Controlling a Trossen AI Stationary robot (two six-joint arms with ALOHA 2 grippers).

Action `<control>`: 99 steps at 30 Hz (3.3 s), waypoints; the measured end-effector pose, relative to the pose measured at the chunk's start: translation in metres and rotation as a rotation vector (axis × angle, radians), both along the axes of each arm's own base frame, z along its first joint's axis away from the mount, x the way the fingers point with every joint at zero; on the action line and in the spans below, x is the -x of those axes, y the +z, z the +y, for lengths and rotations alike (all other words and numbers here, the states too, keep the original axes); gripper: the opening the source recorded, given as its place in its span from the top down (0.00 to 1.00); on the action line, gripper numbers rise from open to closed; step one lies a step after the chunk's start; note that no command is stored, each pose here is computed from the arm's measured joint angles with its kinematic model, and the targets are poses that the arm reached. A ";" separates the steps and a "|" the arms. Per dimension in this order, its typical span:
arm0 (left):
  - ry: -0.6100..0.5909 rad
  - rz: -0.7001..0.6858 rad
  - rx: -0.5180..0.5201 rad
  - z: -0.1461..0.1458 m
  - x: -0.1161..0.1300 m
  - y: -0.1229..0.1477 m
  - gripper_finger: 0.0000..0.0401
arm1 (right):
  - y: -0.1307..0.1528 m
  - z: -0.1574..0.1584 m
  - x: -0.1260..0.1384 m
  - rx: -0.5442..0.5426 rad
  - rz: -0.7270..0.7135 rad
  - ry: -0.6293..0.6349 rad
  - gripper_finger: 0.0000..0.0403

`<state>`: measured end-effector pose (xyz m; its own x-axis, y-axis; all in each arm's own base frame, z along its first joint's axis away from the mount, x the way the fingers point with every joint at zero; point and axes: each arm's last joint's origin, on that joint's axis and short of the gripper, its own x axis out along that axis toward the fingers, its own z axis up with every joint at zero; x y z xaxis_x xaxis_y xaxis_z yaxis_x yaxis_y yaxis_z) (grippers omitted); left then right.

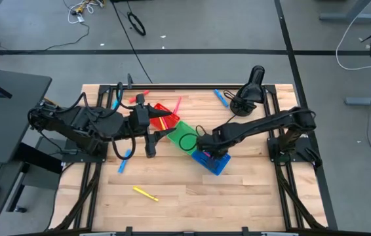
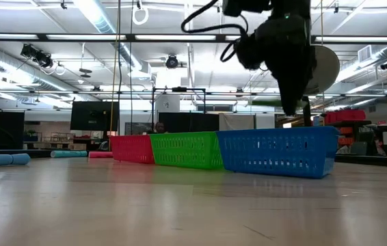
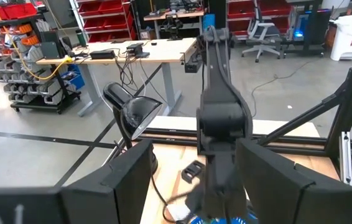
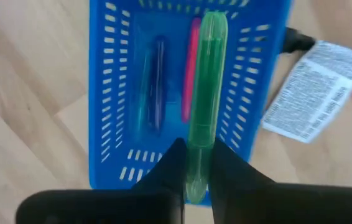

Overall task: Pick & Place Markers
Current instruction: Put the green pen into the blue bin, then put the pink highlighter pen into the green bin

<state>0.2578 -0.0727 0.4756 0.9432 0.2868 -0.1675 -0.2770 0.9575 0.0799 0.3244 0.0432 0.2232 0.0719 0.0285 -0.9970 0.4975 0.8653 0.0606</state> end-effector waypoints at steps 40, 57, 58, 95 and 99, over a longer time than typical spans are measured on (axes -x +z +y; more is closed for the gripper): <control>-0.051 0.035 -0.001 -0.001 0.000 -0.003 0.41 | -0.026 0.008 -0.008 0.003 0.050 0.053 0.42; -0.051 0.031 -0.001 -0.001 0.000 -0.003 0.41 | 0.067 -0.007 0.035 -0.094 -0.252 -0.018 0.42; -0.051 0.031 -0.001 -0.001 0.000 -0.003 0.41 | 0.070 -0.008 0.037 -0.096 -0.264 -0.023 0.42; 0.437 0.025 0.084 0.044 0.023 -0.004 0.41 | 0.080 -0.022 0.031 -0.140 -0.398 0.148 0.42; 0.513 0.057 0.047 0.064 0.026 -0.004 0.41 | 0.080 -0.024 0.030 -0.129 -0.409 0.175 0.42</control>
<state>0.2318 -0.0087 0.4712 0.6725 0.7007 -0.2383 -0.7081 0.7028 0.0683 0.2945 0.0194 0.3030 0.4416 0.1972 -0.8753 0.2572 0.9068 0.3340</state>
